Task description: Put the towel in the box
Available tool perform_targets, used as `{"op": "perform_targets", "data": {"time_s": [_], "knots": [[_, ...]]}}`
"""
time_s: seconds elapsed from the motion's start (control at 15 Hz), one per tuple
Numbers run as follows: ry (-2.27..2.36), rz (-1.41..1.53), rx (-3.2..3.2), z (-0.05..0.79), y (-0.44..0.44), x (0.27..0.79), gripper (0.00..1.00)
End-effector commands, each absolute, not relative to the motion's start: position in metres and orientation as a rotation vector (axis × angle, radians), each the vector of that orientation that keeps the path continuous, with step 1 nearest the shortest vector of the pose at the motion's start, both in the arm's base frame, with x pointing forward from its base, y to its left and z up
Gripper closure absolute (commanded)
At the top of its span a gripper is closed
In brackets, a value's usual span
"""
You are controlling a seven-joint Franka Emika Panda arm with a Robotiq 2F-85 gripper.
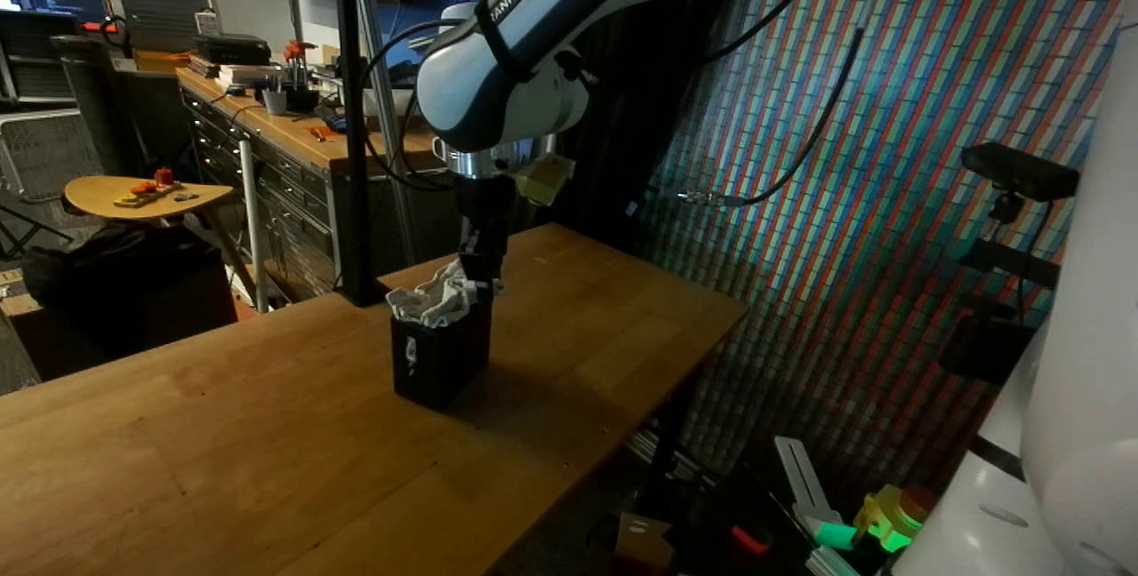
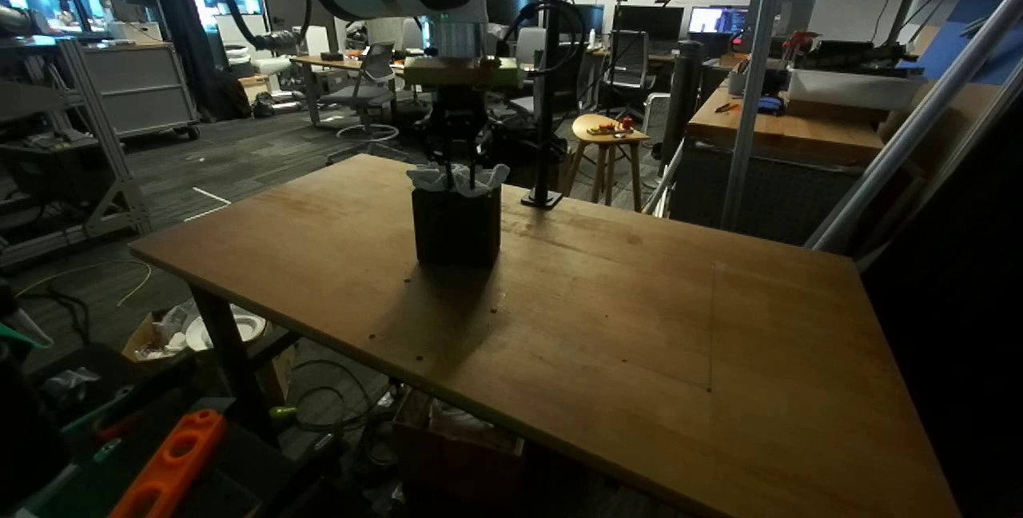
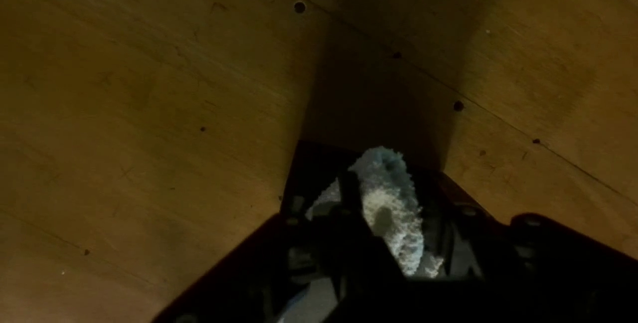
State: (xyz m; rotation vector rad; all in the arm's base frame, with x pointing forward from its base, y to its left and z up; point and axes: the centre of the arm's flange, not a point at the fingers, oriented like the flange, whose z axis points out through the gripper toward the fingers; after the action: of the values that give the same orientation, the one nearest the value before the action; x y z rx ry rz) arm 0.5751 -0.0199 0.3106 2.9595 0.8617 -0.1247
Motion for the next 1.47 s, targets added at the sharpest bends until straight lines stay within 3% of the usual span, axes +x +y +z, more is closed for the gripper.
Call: {"op": "perform_targets", "data": {"time_s": [0.0,0.47,1.4], "knots": [[0.907,-0.099,2.914,0.323,-0.017,0.589,0.91],[1.015,-0.085,2.859,0.347,0.018,0.622,0.87],[1.110,-0.153,2.900,0.296,0.041,0.636,0.87]]}}
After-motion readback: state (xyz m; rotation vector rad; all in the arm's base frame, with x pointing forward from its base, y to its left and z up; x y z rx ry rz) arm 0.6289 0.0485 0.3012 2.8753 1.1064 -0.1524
